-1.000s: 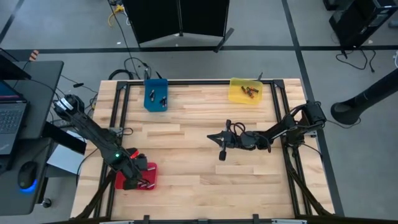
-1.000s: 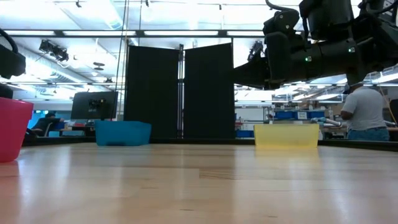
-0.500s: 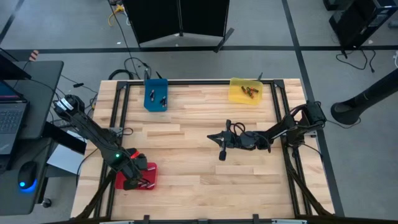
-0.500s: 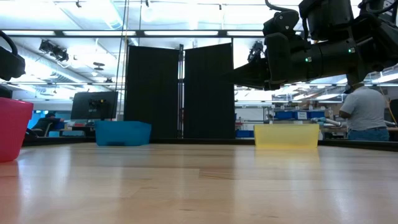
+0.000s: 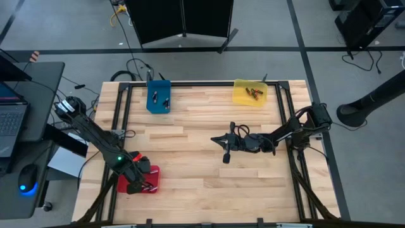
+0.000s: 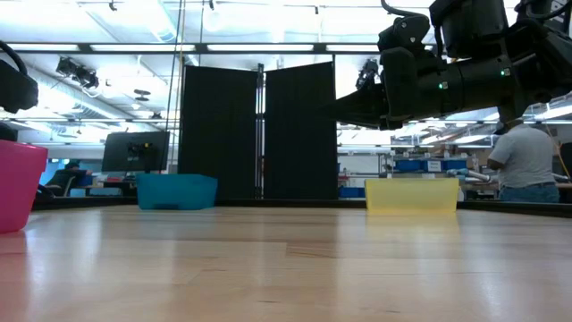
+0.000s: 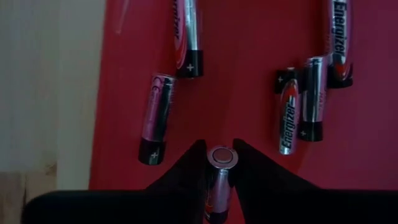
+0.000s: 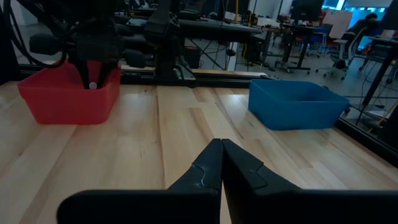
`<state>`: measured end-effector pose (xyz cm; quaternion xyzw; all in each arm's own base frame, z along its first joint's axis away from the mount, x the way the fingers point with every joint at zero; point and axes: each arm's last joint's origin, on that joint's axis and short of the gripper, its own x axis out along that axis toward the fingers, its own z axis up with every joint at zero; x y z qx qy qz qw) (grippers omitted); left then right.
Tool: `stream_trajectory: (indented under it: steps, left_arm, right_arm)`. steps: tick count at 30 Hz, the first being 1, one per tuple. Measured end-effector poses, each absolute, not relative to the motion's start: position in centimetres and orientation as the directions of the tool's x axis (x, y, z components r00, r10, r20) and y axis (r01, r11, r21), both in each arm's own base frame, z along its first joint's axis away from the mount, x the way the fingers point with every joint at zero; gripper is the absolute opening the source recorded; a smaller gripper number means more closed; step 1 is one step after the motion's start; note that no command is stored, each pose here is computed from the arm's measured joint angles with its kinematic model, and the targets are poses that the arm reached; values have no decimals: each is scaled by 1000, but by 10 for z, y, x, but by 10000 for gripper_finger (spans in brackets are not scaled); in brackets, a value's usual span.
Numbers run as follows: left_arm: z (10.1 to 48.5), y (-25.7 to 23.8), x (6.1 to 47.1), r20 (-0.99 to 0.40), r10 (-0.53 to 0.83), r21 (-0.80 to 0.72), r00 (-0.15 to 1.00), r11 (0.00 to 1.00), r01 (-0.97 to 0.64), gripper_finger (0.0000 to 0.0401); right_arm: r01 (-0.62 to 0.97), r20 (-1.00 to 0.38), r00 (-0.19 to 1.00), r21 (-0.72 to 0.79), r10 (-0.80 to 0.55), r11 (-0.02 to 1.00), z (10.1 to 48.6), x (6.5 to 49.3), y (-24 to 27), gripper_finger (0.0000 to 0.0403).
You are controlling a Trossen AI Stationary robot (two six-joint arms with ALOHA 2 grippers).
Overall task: Sort batteries
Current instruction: Put the silver battery into the red bin, then return to Home Position
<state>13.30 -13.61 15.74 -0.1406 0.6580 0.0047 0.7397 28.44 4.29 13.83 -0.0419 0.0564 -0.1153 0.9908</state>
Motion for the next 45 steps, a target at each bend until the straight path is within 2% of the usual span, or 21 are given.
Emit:
stream_trajectory:
  steps: [11,15,18,23,33,39,45]
  left_arm:
    - [158,-137,134,-972,-184,-210,146,958,-195,126]
    - [158,-137,134,-971,-187,-213,149,958,-190,129]
    - [165,-141,138,-962,-211,-238,172,959,-156,107]
    - [183,-151,147,-938,-278,-300,208,951,-81,14]
    - [209,-138,172,-856,-338,-363,391,932,10,3]
    - [221,-118,195,-765,-330,-310,554,941,133,2]
    - [212,-96,212,-650,-334,-260,682,942,213,1]
  right_arm:
    - [224,-102,967,-90,-233,970,138,284,43,17]
    - [224,-102,967,-90,-233,970,138,284,43,16]
    - [224,-102,967,-90,-233,970,138,284,43,15]
    - [224,-102,967,-91,-233,970,138,284,43,16]
    - [213,-105,969,-90,-222,973,138,284,43,14]
    - [192,-109,974,-81,-200,978,138,285,44,14]
    - [190,-111,974,-72,-197,979,137,284,45,14]
